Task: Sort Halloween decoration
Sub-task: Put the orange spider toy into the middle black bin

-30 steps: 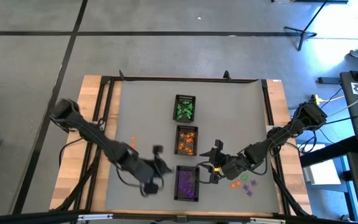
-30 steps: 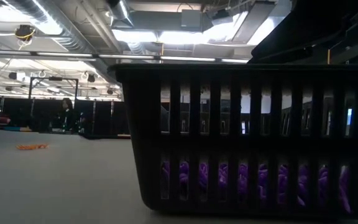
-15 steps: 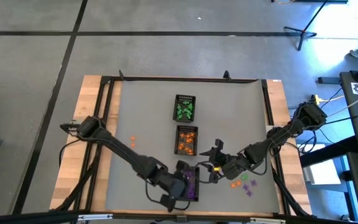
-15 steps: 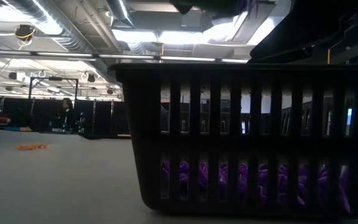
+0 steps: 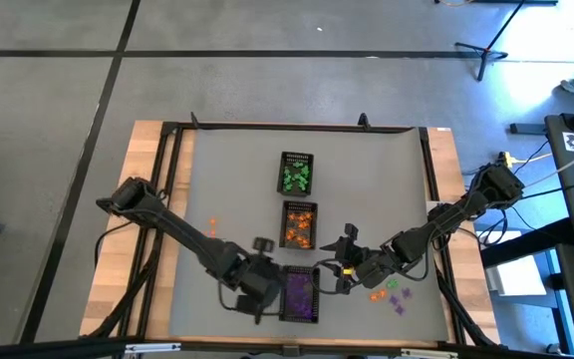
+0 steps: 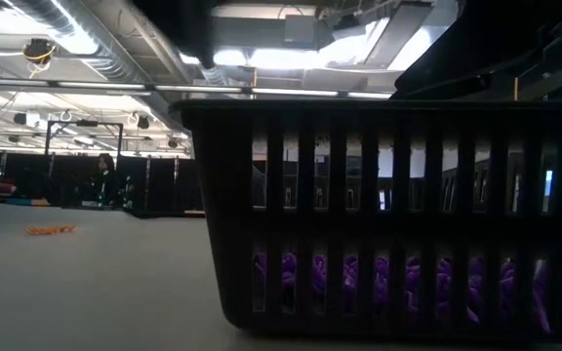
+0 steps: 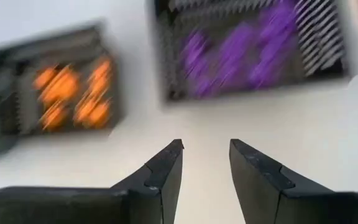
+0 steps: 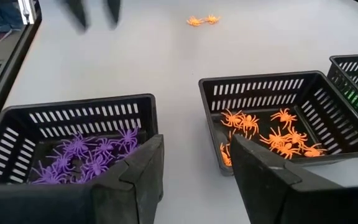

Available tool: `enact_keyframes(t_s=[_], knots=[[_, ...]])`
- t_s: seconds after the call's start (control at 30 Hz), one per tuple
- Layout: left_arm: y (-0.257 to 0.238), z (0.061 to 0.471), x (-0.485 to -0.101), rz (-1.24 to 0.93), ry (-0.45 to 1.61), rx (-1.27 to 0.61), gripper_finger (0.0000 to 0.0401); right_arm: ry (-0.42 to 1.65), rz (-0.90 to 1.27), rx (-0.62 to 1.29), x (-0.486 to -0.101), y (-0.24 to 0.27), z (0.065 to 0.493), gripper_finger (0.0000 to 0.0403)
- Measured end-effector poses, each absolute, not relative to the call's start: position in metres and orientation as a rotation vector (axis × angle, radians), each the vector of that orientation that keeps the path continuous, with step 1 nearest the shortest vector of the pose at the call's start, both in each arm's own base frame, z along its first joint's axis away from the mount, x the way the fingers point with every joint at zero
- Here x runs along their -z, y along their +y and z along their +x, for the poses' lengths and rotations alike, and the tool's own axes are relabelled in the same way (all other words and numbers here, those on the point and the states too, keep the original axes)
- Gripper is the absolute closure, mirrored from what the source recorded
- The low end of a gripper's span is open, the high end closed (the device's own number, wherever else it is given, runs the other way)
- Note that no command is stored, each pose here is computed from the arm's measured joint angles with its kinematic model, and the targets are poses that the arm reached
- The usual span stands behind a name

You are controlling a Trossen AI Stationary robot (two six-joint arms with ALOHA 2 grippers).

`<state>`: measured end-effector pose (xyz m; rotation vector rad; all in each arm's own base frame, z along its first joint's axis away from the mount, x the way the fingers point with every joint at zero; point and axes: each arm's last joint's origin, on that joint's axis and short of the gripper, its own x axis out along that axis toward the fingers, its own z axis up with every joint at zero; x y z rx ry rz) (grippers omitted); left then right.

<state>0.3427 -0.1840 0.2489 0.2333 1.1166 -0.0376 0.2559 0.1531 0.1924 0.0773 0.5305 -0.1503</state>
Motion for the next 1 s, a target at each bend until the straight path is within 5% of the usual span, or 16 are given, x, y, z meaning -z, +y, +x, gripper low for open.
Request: enact_keyframes(t_s=[0.23,0.63,1.0], knots=[[-0.162,0.288,-0.253,0.306,1.113,-0.220,0.0277,0.533,0.097,0.147,-0.192,0.153,0.256,0.0221],[-0.062,0.162,-0.182,-0.238,1.016,-0.454,0.0277,0.535,0.092,0.140,-0.192,0.153,0.256,0.0221],[-0.044,0.145,-0.145,-0.347,1.024,-0.624,0.0277,0.521,0.088,0.170,-0.193,0.153,0.256,0.0221]])
